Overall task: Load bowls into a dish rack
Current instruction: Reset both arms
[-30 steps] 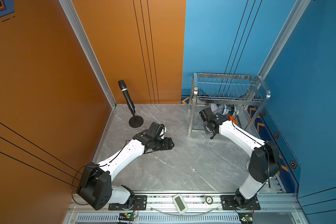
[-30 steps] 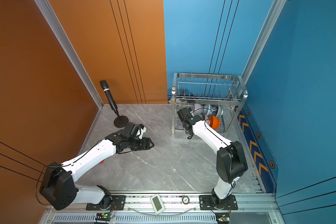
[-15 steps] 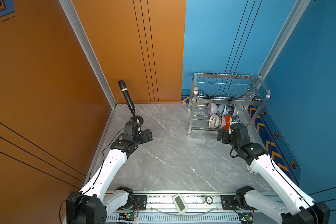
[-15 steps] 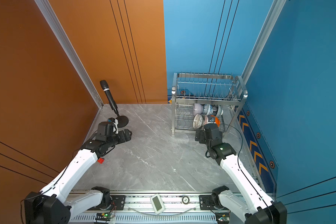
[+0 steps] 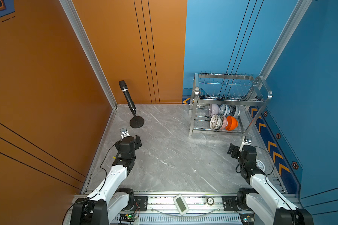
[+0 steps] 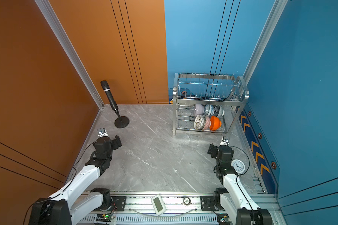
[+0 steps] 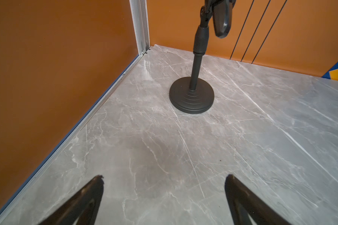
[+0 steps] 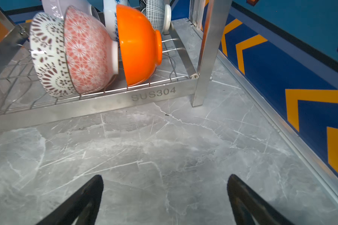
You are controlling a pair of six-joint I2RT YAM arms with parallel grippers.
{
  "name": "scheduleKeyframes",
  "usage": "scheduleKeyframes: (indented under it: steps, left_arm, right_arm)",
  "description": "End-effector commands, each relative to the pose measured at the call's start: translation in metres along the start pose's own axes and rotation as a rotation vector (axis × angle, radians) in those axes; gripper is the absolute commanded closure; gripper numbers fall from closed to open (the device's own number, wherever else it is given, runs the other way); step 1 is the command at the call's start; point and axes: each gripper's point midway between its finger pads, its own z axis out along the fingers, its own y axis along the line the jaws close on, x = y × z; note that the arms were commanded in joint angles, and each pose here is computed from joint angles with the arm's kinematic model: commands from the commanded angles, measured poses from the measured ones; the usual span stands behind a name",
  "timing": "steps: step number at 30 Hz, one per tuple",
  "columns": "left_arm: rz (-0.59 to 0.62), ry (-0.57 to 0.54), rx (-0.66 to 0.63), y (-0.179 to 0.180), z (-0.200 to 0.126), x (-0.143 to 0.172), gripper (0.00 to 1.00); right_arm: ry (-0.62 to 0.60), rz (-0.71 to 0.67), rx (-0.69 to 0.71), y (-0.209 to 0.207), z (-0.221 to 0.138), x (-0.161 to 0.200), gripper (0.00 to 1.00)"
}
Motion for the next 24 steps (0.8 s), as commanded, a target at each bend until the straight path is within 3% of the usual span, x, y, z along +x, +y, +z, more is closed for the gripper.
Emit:
scheduleKeyframes:
  steps: [1,5,8,12,20,24]
  left_arm:
    - [0.047,-0.088,-0.028,0.003,0.012,-0.01,0.03]
    - [0.041,-0.078,0.004,0.0,0.026,0.006,0.03]
    - [-0.028,-0.105,0.036,-0.002,0.035,0.01,0.03]
    - [0.011,-0.139,0.06,-0.007,0.041,0.003,0.03]
    - [0.019,-0.204,0.086,-0.013,0.051,0.023,0.03]
    - [0.054,-0.12,0.101,-0.022,0.059,0.026,0.03]
  right_arm:
    - [-0.173,0.015,-0.036,0.006,0.005,-0.039,0.0]
    - [-0.184,0.014,-0.042,0.007,0.018,-0.046,0.0]
    - [-0.192,0.019,-0.062,0.013,0.028,-0.05,0.0]
    - [-0.207,0.038,-0.066,0.019,0.041,-0.056,0.0]
    - [-0.232,-0.007,-0.004,0.025,0.064,-0.04,0.0]
    - [-0.173,-0.067,0.038,0.032,0.072,-0.039,0.0]
